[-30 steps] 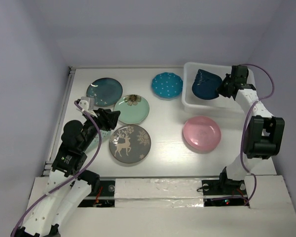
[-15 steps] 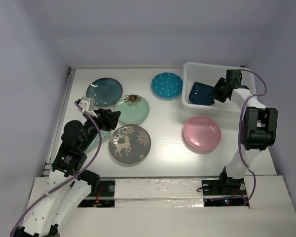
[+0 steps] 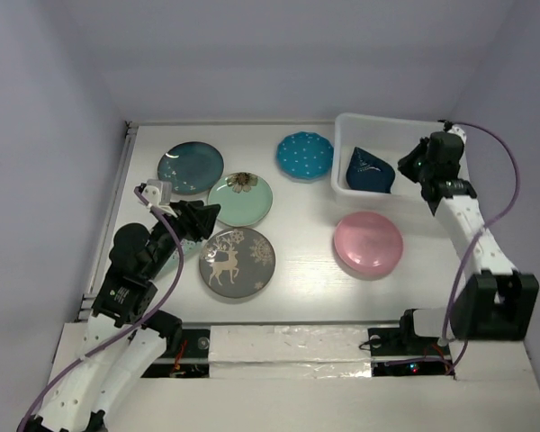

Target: Place the plates into the plastic bin on the countertop

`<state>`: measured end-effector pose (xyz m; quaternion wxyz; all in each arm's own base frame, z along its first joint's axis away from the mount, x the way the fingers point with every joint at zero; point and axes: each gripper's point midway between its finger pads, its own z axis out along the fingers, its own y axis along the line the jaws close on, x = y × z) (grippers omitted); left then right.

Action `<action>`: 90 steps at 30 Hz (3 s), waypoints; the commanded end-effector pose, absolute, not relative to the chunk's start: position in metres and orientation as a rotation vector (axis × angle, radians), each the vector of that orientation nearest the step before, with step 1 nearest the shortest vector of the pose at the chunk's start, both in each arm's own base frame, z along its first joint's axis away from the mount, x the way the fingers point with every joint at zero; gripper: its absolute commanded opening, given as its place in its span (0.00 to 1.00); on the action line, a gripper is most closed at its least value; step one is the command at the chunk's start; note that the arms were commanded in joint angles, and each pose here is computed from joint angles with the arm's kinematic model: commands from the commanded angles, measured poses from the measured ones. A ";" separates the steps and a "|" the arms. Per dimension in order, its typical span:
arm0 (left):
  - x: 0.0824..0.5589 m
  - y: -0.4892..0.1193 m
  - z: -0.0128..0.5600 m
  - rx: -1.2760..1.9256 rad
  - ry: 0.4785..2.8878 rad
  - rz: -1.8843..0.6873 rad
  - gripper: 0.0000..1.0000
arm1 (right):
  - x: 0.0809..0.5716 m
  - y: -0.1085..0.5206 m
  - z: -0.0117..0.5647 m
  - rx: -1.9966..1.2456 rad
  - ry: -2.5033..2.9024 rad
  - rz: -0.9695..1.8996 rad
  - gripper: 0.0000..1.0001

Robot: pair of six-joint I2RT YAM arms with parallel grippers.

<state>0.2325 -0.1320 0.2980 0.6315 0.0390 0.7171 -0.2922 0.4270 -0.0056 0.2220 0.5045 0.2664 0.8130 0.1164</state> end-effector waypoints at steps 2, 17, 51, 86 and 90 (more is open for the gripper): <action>0.228 -0.131 0.321 0.102 1.567 -0.675 0.46 | 0.384 0.069 0.223 0.453 1.993 0.367 0.00; 0.213 -0.133 0.333 0.122 1.514 -0.712 0.46 | 0.281 0.162 0.085 0.242 2.466 0.296 0.47; 0.200 -0.136 0.341 0.149 1.481 -0.740 0.46 | 0.305 0.173 0.290 0.082 2.194 -0.047 0.00; 0.209 -0.140 0.330 0.155 1.530 -0.724 0.46 | 0.540 -0.024 0.165 0.437 2.220 -0.200 0.00; 0.209 -0.140 0.331 0.155 1.528 -0.724 0.46 | 0.531 -0.024 0.154 0.450 2.238 -0.196 0.14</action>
